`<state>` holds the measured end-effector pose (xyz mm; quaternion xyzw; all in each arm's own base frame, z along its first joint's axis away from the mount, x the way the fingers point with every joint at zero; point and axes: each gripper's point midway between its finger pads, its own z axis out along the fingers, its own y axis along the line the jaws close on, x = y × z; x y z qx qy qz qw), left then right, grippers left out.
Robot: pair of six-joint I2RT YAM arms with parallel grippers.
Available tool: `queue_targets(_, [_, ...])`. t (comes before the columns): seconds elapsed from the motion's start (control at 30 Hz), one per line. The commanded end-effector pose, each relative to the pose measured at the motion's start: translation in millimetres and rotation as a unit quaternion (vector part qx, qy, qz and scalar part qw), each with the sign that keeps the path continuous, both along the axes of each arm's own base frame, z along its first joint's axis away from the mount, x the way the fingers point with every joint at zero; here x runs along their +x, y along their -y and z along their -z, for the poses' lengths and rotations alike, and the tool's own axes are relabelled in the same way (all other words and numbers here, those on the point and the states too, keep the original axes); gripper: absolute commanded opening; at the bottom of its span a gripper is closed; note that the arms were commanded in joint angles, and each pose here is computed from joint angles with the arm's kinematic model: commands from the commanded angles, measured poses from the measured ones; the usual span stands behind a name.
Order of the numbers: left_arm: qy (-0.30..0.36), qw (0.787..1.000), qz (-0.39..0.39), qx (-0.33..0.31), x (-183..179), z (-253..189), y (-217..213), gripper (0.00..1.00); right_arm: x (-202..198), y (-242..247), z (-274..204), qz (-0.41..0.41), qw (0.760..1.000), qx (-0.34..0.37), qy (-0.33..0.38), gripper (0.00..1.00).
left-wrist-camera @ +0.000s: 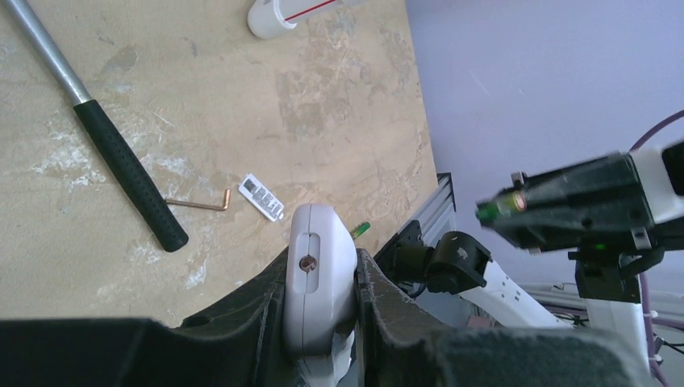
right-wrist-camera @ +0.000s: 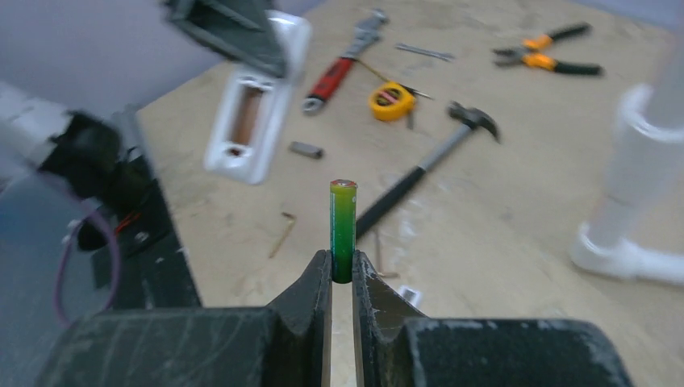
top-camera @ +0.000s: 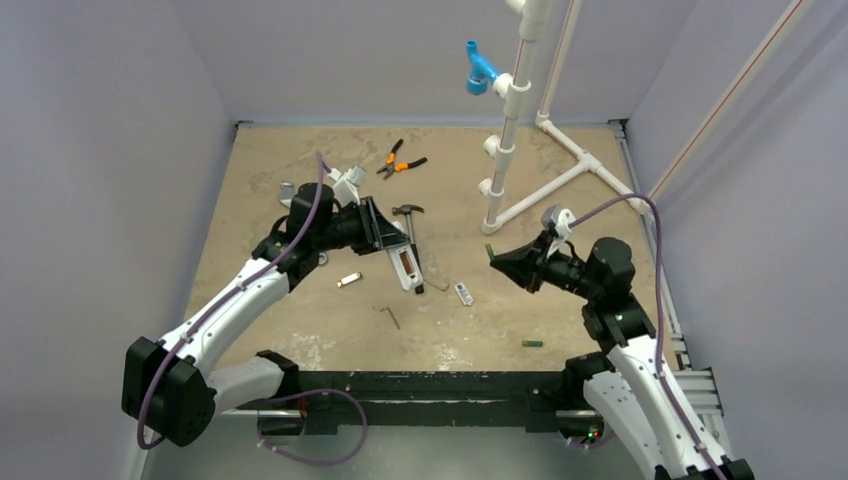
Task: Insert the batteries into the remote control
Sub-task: Pick up the battery from the center of the board, then load the battery into the remote control.
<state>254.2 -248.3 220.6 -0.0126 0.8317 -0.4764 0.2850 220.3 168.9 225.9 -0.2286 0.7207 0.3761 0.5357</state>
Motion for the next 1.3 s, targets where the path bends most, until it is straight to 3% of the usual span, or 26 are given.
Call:
queue_targets(0.0, [0.066, 0.997, 0.013, -0.034, 8.9, -39.7, 6.3, 0.0, -69.7, -36.0, -43.4, -0.203, 0.969, 0.013, 0.139, 0.0])
queue_targets(0.27, [0.09, 0.994, 0.027, -0.048, 5.6, -50.1, 9.7, 0.0, -114.8, -47.5, -56.6, -0.349, 0.908, -0.009, 0.23, 0.0])
queue_targets(0.5, [0.179, 0.979, 0.036, -0.091, -5.1, -82.5, 8.5, 0.0, -120.3, -53.2, -51.9, -0.39, 0.886, -0.02, 0.251, 0.0])
queue_targets(0.87, [0.331, 0.927, 0.078, -0.157, -41.9, -123.7, 1.6, 0.0, -93.2, -57.5, -44.2, -0.342, 0.909, -0.04, 0.235, 0.0])
queue_targets(1.1, [0.372, 0.885, 0.16, -0.228, -75.9, -150.3, 8.4, 0.0, -73.9, -57.6, -45.3, -0.29, 0.934, -0.04, 0.205, 0.0])
queue_targets(1.2, [0.397, 0.853, 0.204, -0.27, -93.3, -168.5, 9.1, 0.0, -63.2, -56.0, -46.6, -0.257, 0.944, -0.041, 0.201, 0.0])
queue_targets(1.27, [0.396, 0.844, 0.225, -0.284, -99.1, -170.8, 10.1, 0.0, -59.0, -55.1, -48.2, -0.241, 0.949, -0.039, 0.199, 0.0])
